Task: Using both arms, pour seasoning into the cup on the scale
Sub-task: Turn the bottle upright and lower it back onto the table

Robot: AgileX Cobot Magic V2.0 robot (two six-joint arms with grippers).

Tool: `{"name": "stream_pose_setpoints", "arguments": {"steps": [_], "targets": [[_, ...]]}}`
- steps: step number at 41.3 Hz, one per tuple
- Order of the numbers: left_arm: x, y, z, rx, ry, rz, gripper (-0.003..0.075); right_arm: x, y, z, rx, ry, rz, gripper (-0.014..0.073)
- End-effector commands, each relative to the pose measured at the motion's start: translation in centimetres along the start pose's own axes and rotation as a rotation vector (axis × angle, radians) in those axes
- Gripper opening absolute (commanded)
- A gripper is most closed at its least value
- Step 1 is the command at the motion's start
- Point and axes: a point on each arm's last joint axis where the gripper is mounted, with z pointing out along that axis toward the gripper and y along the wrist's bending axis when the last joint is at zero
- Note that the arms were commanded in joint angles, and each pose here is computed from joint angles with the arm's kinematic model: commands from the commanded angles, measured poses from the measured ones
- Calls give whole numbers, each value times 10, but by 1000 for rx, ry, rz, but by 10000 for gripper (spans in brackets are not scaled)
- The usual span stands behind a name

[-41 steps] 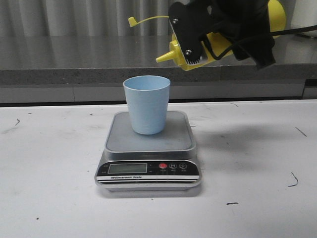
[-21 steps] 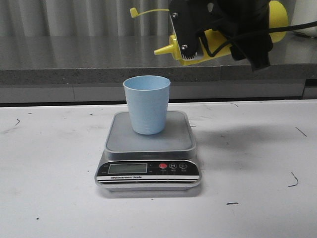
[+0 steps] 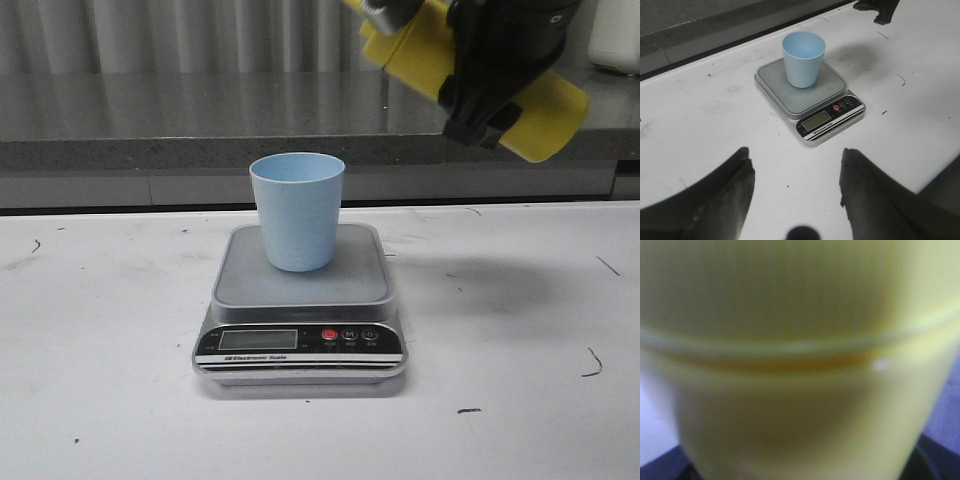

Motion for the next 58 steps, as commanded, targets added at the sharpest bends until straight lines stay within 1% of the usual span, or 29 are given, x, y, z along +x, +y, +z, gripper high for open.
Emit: {"name": "stream_pose_setpoints", "arguments": {"steps": [1, 5, 7, 11, 19, 22, 25, 28, 32, 38, 43, 49, 58], "targets": [[-13, 0, -5, 1, -100, -13, 374, -2, -40, -29, 28, -138, 191, 321], [-13, 0, -5, 1, -100, -13, 374, 10, -53, -35, -3, -227, 344, 321], [-13, 0, -5, 1, -100, -13, 374, 17, -53, -37, -18, -268, 397, 321], [-13, 0, -5, 1, -100, -13, 374, 33, -49, -36, -45, -373, 451, 321], [-13, 0, -5, 1, -100, -13, 374, 74, -24, -16, -126, -477, 509, 321], [-13, 0, -5, 1, -100, -13, 374, 87, -18, -10, -149, -554, 550, 321], [-13, 0, -5, 1, -100, -13, 374, 97, -15, -4, -154, -608, 595, 321], [-13, 0, -5, 1, -100, -13, 374, 104, -13, 5, -155, -634, 636, 321], [-13, 0, -5, 1, -100, -13, 374, 108, -7, 20, -158, -641, 649, 321], [-13, 0, -5, 1, -100, -13, 375, 109, -2, 35, -162, -696, 684, 321], [-13, 0, -5, 1, -100, -13, 374, 109, 3, 46, -149, -735, 656, 321], [-13, 0, -5, 1, -100, -13, 374, 110, 6, 59, -135, -765, 688, 321], [-13, 0, -5, 1, -100, -13, 374, 111, 11, 75, -136, -799, 682, 321]]}}
